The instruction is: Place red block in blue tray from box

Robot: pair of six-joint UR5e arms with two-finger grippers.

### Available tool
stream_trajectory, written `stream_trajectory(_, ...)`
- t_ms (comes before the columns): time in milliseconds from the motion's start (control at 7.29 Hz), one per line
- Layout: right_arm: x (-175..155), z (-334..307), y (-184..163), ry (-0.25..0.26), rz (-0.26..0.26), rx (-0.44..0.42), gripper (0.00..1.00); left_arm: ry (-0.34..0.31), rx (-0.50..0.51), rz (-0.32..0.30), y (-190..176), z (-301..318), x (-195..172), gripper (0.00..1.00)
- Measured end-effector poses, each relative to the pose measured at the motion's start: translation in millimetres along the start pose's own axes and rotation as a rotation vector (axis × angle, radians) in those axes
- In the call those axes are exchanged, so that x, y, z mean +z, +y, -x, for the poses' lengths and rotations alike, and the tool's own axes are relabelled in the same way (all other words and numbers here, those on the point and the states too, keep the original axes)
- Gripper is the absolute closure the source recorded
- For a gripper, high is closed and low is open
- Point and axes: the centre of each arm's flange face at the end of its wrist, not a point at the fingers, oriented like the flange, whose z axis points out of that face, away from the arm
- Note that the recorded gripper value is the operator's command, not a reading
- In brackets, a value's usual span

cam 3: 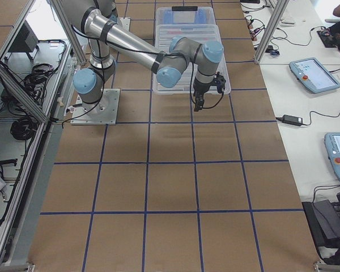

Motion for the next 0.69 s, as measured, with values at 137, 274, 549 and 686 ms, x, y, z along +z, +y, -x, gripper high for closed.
stream_trajectory(137,0,2,0,-0.003,0.001,0.003,0.0,-0.004,0.003,-0.025,9,-21,-18,0.0)
stream_trajectory(274,0,4,-1,-0.005,0.001,0.008,0.0,-0.009,0.007,-0.053,19,-35,-37,0.0)
stream_trajectory(549,0,8,-1,-0.008,0.001,0.017,0.0,0.009,0.014,-0.088,36,-50,-56,0.0)
stream_trajectory(686,0,10,-1,-0.008,0.002,0.03,0.0,0.03,0.017,-0.089,40,-55,-55,0.0)
